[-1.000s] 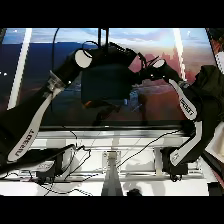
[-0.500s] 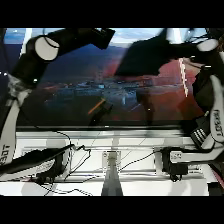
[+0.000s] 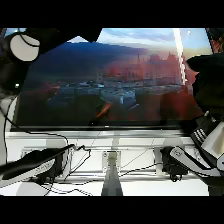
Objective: Fold the clothes and pants, and hang the long-sleeved shirts on hangers.
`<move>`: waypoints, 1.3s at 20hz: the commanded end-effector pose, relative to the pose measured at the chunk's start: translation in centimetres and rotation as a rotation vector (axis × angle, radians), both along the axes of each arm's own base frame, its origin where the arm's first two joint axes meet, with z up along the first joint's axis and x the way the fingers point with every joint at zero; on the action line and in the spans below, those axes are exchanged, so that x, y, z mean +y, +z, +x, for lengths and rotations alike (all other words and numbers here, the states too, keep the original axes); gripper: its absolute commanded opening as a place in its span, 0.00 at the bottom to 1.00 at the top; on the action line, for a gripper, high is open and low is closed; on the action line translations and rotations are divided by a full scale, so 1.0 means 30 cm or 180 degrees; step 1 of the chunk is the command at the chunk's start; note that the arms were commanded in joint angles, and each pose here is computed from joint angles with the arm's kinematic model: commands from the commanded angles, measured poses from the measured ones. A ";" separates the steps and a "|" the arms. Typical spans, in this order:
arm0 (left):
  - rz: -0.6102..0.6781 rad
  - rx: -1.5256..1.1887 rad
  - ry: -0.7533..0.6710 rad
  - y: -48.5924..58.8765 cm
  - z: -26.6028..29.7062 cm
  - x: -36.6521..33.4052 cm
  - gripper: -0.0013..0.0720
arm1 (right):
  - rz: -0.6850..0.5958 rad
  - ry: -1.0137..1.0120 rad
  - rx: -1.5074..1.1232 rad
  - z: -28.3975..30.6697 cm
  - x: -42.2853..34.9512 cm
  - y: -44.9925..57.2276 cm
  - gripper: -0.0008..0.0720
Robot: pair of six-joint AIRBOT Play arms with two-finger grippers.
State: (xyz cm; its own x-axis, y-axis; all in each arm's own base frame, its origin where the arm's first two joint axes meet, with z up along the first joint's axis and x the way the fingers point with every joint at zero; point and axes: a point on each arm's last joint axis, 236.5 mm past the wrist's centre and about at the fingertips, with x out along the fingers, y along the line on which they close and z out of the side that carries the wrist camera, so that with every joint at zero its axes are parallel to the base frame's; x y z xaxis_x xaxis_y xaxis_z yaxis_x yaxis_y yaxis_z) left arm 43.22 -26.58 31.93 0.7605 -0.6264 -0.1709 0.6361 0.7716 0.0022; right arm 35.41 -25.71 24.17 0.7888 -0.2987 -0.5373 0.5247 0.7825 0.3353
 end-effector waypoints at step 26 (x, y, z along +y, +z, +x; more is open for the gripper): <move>-0.0016 -0.0041 0.0039 0.023 -0.002 0.024 0.95 | 0.0557 -0.0157 0.1063 -0.409 0.192 0.114 0.44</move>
State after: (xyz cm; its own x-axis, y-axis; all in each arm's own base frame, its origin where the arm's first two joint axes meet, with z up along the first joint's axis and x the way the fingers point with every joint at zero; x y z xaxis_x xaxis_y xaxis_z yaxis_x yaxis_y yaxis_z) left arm 43.11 -25.88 32.63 0.7699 -0.6183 -0.1578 0.6269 0.7791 0.0060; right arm 21.10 -22.77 25.05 0.4359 -0.2851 -0.8536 0.7795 0.5936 0.1998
